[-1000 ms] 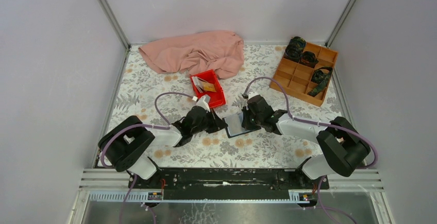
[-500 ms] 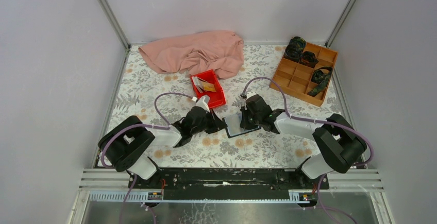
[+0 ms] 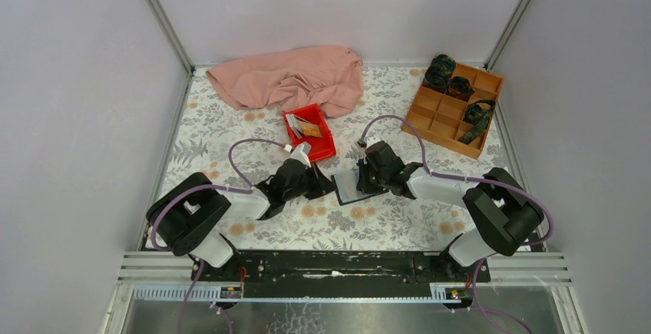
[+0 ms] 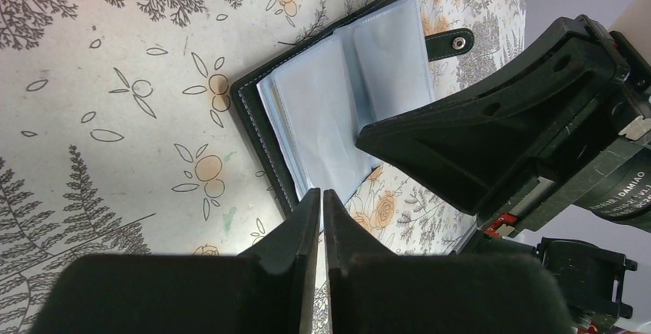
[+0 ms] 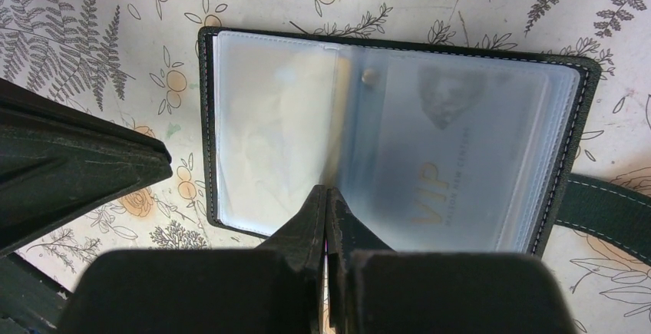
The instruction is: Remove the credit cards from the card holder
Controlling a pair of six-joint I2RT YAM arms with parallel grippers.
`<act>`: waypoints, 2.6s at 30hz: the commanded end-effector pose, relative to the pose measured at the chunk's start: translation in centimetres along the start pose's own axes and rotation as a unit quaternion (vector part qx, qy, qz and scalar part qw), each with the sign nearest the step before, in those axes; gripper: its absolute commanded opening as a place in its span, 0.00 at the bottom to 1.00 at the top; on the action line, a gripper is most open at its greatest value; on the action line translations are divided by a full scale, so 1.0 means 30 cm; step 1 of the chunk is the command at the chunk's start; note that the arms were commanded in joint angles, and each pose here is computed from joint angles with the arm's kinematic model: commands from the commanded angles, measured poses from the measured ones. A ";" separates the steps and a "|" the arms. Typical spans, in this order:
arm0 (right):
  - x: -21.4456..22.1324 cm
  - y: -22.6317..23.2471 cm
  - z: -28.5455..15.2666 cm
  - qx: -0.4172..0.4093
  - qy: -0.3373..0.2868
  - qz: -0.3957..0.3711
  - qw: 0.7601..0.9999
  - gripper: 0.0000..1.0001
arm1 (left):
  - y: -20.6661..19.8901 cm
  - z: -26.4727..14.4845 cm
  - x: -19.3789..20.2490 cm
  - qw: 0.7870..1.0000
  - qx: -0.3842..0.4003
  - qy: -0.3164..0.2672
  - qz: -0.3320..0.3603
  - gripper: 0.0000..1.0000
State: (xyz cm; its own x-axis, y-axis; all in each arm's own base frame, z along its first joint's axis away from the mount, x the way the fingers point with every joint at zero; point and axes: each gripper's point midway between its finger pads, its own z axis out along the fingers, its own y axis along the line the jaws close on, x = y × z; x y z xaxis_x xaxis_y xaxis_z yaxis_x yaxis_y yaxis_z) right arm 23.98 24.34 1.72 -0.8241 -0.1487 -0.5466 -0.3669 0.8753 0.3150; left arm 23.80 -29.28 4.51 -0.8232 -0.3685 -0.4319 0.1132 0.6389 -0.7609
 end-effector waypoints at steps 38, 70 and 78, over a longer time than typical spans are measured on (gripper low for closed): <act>0.001 -0.007 0.012 0.008 -0.003 -0.002 1.000 0.00 | -0.080 0.052 -0.056 1.000 0.019 -0.009 0.022 0.35; 0.010 -0.013 0.013 0.010 -0.001 -0.005 1.000 0.00 | -0.058 0.134 -0.003 0.999 0.025 0.022 0.012 0.35; 0.014 -0.014 0.019 0.010 0.001 -0.004 1.000 0.00 | -0.126 0.136 0.003 0.997 0.069 0.030 0.008 0.34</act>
State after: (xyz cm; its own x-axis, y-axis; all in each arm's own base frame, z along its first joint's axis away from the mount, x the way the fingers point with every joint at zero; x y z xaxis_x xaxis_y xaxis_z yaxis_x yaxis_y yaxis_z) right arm 24.13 24.30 1.67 -0.8231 -0.1412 -0.5500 -0.3598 0.8791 0.3127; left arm 25.86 -32.24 3.12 -0.8443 -0.3305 -0.4217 0.1299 0.6373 -0.7596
